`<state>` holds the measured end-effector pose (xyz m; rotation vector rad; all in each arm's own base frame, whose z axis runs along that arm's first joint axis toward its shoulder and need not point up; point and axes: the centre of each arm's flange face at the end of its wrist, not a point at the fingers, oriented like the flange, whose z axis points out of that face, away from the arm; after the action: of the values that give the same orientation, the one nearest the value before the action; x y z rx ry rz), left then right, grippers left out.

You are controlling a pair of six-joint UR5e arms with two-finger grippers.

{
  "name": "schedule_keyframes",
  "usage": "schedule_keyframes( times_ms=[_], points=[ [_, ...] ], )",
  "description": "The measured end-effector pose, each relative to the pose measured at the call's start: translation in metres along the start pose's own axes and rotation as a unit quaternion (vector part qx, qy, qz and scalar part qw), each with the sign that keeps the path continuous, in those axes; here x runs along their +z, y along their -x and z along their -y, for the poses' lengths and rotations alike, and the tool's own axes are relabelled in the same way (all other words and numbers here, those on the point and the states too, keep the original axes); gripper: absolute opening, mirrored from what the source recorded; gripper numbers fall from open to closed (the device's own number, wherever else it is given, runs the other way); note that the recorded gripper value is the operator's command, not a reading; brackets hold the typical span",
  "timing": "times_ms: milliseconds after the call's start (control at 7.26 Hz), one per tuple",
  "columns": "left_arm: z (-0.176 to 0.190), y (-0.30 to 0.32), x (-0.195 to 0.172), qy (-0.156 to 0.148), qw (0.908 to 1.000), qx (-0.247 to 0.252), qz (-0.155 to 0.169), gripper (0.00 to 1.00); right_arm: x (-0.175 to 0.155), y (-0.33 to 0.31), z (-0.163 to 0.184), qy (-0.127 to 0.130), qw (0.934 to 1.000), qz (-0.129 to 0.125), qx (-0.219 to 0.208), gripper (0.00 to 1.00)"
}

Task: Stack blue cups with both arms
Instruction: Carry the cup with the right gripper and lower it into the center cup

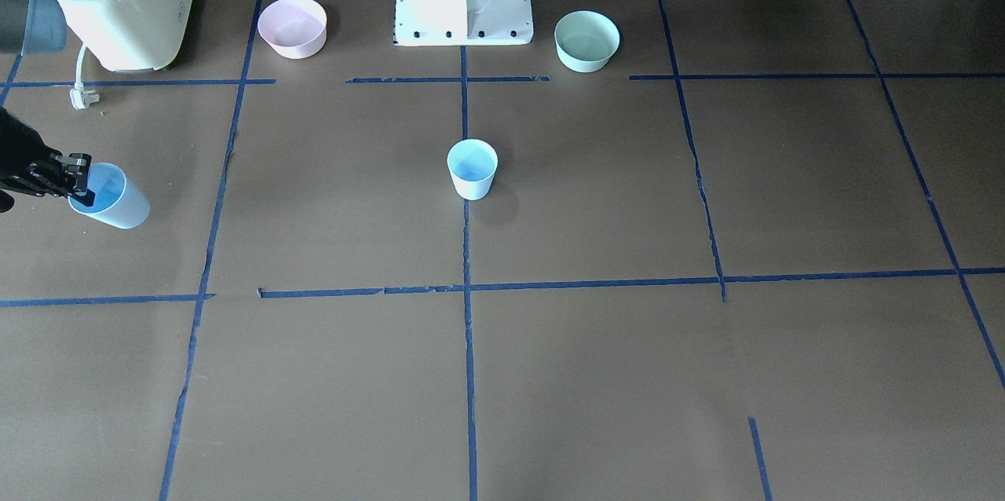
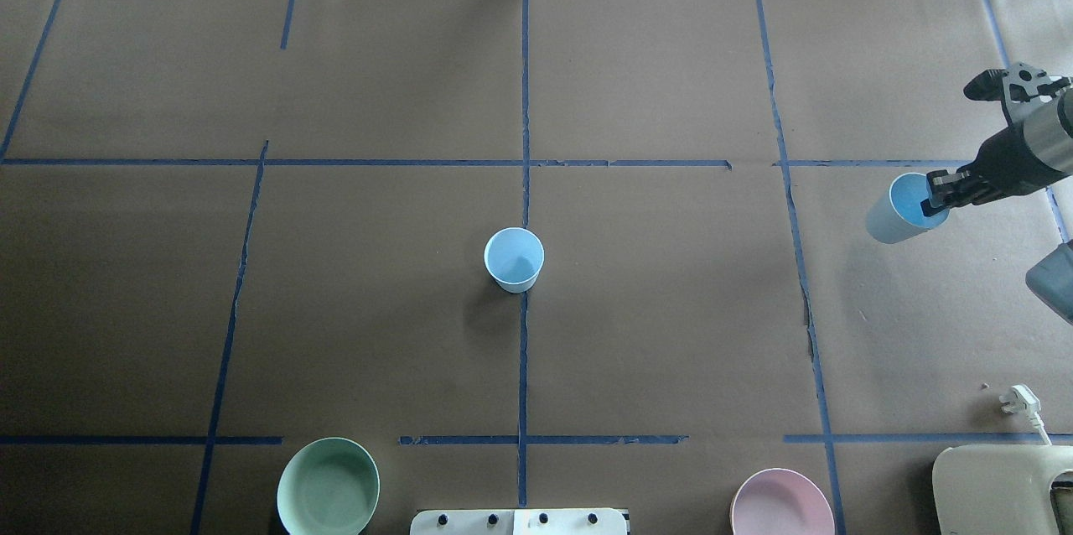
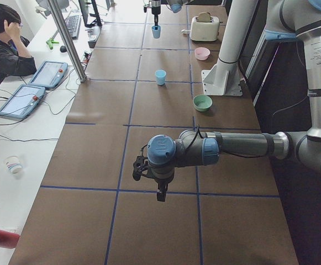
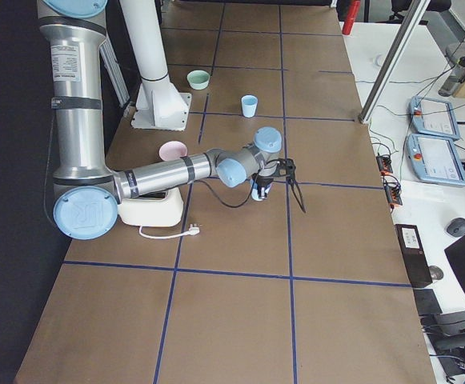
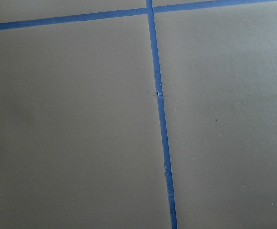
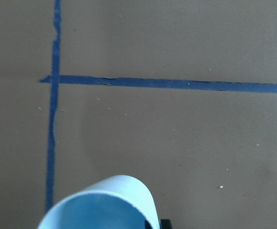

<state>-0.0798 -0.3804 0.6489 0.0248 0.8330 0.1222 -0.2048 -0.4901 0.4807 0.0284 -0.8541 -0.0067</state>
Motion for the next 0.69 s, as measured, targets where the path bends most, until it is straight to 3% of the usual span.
schedule_keyframes(
  times_ms=[138,413,688],
  points=[
    [-0.001,0.0,0.0,0.001,1.0,-0.003,0.0,1.0,-0.018,0.053,0.009,-0.001,0.9996,0.007,0.028,0.0],
    [0.0,0.0,0.0,0.0,0.9998,-0.02,0.001,1.0,-0.025,0.173,0.009,-0.002,0.9963,0.028,0.082,0.0],
    [0.003,-0.002,-0.002,-0.003,0.9997,-0.023,0.002,1.0,-0.021,0.311,-0.016,-0.006,0.9913,0.028,0.129,0.0]
  ],
)
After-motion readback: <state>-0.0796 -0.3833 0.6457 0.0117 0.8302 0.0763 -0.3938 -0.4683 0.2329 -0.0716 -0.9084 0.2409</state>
